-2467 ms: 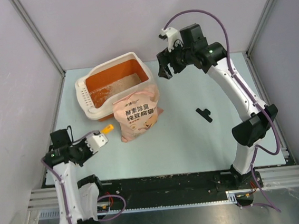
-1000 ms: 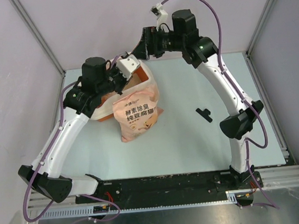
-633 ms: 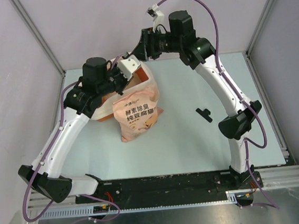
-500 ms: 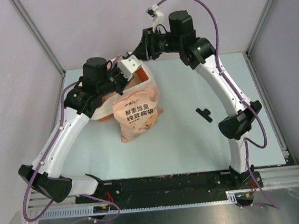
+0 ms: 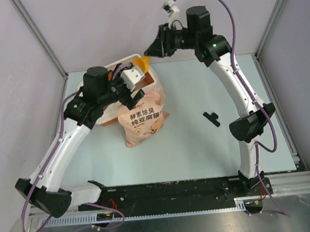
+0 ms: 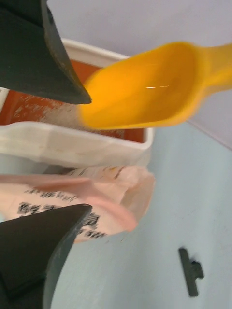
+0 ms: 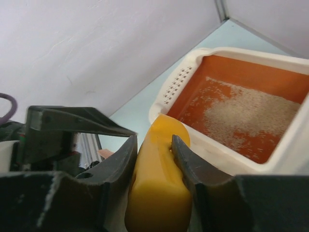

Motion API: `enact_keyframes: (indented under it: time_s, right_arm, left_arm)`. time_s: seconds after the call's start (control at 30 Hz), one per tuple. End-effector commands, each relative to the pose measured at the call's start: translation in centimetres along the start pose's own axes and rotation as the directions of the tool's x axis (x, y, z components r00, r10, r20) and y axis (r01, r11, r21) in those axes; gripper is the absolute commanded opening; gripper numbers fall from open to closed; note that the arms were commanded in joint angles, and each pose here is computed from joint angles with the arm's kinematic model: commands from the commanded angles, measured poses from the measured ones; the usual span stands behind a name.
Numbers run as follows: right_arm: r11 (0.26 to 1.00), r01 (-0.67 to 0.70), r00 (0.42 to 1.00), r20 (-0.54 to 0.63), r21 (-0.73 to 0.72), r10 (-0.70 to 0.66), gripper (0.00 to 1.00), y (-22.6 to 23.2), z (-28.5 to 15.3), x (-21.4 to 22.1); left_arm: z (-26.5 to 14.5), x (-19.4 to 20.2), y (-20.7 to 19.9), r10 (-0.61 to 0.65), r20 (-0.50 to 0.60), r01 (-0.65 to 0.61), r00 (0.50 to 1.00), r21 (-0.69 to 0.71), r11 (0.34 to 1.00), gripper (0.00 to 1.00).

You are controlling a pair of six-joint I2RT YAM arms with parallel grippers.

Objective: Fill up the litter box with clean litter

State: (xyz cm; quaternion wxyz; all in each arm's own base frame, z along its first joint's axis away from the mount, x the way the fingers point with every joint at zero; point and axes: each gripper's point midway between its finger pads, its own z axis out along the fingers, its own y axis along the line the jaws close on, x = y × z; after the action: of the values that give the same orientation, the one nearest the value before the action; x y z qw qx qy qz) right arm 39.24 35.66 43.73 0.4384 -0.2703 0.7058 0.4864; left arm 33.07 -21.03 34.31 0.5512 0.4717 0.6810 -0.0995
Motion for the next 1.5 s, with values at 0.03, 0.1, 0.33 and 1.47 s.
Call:
enact_keyframes:
  time_s: [0.03, 0.1, 0.33, 1.47]
  right_arm:
    - [0.999, 0.046, 0.999, 0.020, -0.009, -0.046, 0.00, -1.0, -4.3, -1.8]
    - [1.000, 0.025, 1.000, -0.010, -0.007, -0.025, 0.00, -2.0, -5.2, -0.9]
    - [0.999, 0.049, 0.994, -0.098, 0.010, -0.048, 0.00, -3.7, -7.6, 2.2]
    - [0.949, 0.250, 0.928, -0.327, 0.192, -0.179, 0.00, -6.5, -3.7, 9.3]
  left_arm:
    - [-3.3, -0.7, -1.2, -0.009, 0.082, 0.007, 0.997, 0.030, 1.000, 0.90]
    - [-3.2, 0.5, -1.8, -0.024, 0.051, 0.022, 0.998, 0.045, 0.999, 0.90]
    - [-0.2, 3.6, -2.9, -0.103, -0.047, 0.108, 0.994, 0.108, 0.988, 0.86]
    - [-0.9, 3.8, -5.3, -0.110, -0.065, 0.122, 0.992, 0.224, 0.967, 0.00]
